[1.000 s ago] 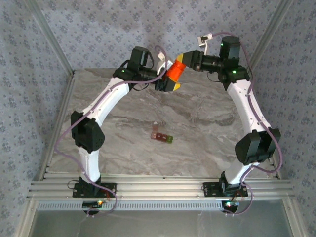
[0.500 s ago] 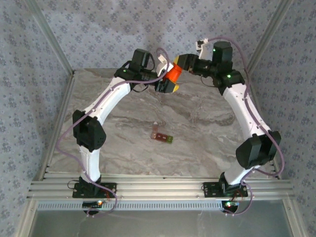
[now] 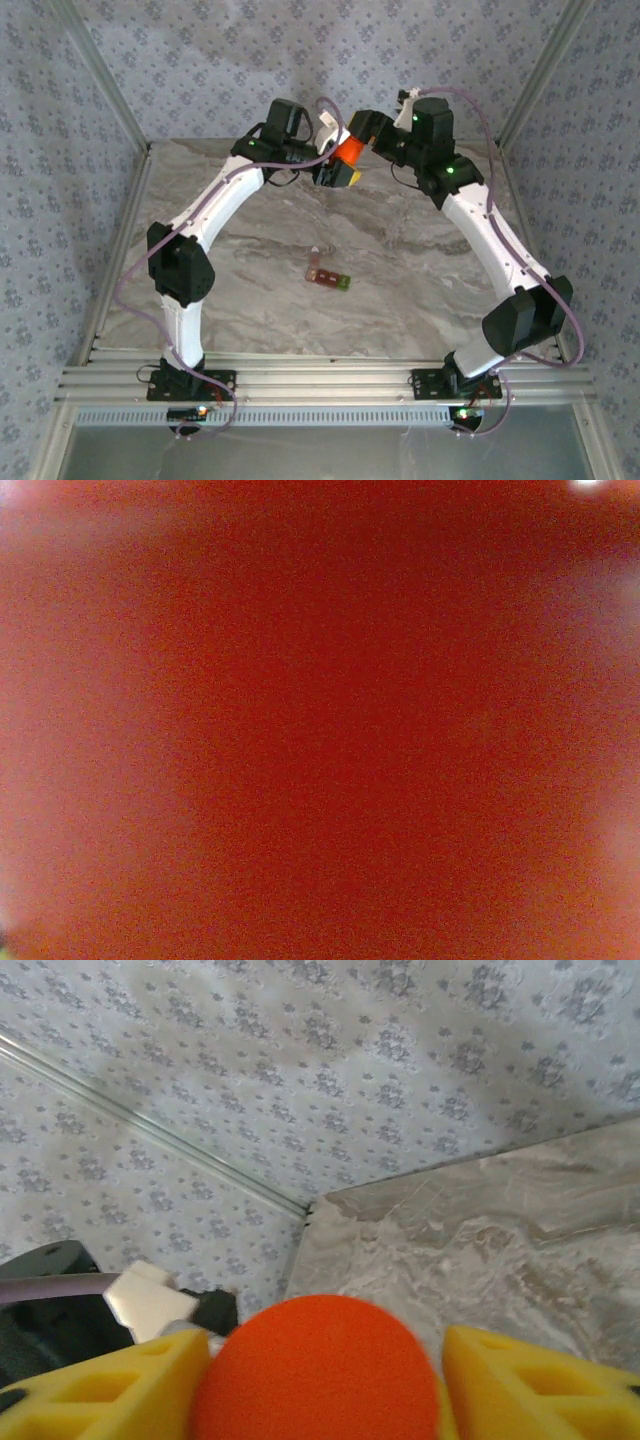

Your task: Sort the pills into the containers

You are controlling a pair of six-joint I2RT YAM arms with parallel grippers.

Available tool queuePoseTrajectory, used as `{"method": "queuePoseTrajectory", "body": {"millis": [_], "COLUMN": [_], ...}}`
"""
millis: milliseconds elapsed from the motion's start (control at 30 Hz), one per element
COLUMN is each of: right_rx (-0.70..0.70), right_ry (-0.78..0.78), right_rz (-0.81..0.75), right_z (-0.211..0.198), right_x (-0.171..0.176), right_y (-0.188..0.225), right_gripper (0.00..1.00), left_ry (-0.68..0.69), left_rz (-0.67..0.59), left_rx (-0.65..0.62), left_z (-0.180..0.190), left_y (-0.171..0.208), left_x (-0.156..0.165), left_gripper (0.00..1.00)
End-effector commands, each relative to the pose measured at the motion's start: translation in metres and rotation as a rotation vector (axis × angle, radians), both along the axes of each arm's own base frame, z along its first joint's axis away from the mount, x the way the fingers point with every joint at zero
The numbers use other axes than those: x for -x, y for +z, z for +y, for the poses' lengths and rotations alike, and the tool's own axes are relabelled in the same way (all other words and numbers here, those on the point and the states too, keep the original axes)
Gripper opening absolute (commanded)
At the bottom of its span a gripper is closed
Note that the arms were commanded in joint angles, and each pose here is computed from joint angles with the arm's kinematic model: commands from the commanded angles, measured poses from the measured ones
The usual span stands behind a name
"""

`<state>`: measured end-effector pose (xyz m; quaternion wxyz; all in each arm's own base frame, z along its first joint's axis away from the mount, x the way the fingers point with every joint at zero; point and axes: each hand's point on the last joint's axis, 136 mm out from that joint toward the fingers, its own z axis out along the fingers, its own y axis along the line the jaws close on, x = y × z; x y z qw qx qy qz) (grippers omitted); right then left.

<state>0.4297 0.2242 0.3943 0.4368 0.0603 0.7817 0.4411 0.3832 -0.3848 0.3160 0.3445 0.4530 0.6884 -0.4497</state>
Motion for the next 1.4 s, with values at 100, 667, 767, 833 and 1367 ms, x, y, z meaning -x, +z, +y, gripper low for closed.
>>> {"method": "queuePoseTrajectory", "body": {"millis": [100, 667, 767, 833, 1367], "right_rx": [-0.109, -0.15, -0.146, -0.144, -0.049], "right_ry": [0.105, 0.12, 0.101, 0.085, 0.095], "right_rz": [-0.033, -0.021, 0.008, 0.024, 0.16], "right_z": [-0.019, -0.1, -0.101, -0.103, -0.086], "right_x": [0.02, 0.0, -0.001, 0.001, 0.019], "right_y": [0.032, 0.012, -0.004, -0.013, -0.076], "right_gripper": [0.81, 0.81, 0.81, 0.81, 0.8], "left_ry": [-0.032, -0.092, -0.069, -0.048, 0.132], "left_rz": [-0.11, -0.096, -0.121, -0.141, -0.258], "left_rx": [0.095, 0.112, 0.112, 0.116, 0.17], "left_z": [-0.008, -0.007, -0.006, -0.004, 0.018], "left_y": [0.041, 0.045, 0.045, 0.047, 0.06], "left_x": [0.001, 0.013, 0.011, 0.008, -0.016], "left_gripper": [0.0, 0.0, 0.0, 0.0, 0.0]}}
